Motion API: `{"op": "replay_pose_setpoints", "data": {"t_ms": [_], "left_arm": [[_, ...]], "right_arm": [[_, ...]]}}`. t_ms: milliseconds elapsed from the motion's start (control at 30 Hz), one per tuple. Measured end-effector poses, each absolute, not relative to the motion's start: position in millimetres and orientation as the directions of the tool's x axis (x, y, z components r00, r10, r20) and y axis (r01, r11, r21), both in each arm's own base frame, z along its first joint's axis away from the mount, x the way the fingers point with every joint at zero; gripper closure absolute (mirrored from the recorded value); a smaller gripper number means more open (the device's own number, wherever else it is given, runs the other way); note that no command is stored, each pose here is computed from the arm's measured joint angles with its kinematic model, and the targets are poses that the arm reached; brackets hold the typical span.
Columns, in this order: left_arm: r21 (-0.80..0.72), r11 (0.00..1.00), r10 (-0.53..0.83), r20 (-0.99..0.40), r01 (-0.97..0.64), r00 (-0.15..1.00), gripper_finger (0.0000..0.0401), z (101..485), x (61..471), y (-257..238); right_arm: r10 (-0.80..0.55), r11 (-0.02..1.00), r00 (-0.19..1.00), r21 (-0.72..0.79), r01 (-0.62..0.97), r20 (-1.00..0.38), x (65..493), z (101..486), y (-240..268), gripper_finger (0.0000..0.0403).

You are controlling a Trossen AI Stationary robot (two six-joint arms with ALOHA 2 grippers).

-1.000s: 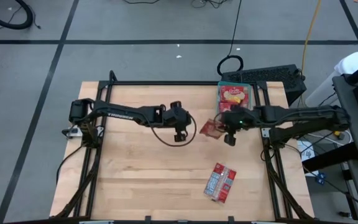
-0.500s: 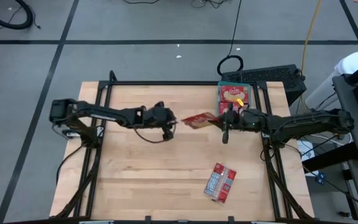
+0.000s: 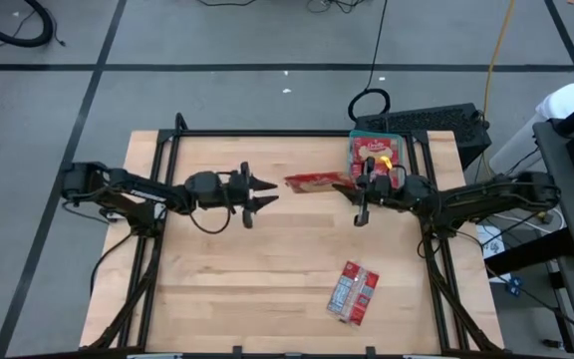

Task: Sort popcorn bags into baskets
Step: Put the top red popcorn bag into the green bin

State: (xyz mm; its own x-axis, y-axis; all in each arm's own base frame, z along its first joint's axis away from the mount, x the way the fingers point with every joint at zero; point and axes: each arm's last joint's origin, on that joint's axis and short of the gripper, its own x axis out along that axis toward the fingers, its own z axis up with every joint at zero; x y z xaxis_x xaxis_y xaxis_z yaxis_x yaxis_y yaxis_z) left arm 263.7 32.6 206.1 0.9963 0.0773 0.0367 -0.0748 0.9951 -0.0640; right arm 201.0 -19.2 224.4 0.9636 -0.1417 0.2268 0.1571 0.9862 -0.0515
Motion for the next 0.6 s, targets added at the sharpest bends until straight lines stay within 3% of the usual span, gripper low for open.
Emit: {"op": "replay_pose_setpoints", "data": {"t_ms": [200, 333, 467, 600], "left_arm": [[-0.044, 0.992, 0.126, 0.120, -0.121, 0.985, 0.0169, 217, 276, 33], [-0.014, 0.993, 0.121, 0.143, -0.120, 0.982, 0.0140, 224, 287, 34], [0.005, 0.993, 0.113, 0.151, -0.115, 0.982, 0.0151, 228, 295, 34], [0.022, 0.995, 0.092, 0.166, -0.097, 0.982, 0.0207, 231, 300, 34]], "right_arm": [[-0.128, 0.987, 0.933, -0.053, 0.154, 0.338, 209, 224, -19, 0.0389], [-0.130, 0.986, 0.918, -0.048, 0.159, 0.375, 214, 222, -20, 0.0389], [-0.128, 0.988, 0.926, -0.036, 0.150, 0.356, 223, 219, -21, 0.0389], [-0.129, 0.989, 0.934, -0.021, 0.144, 0.334, 232, 215, -21, 0.0389]]}}
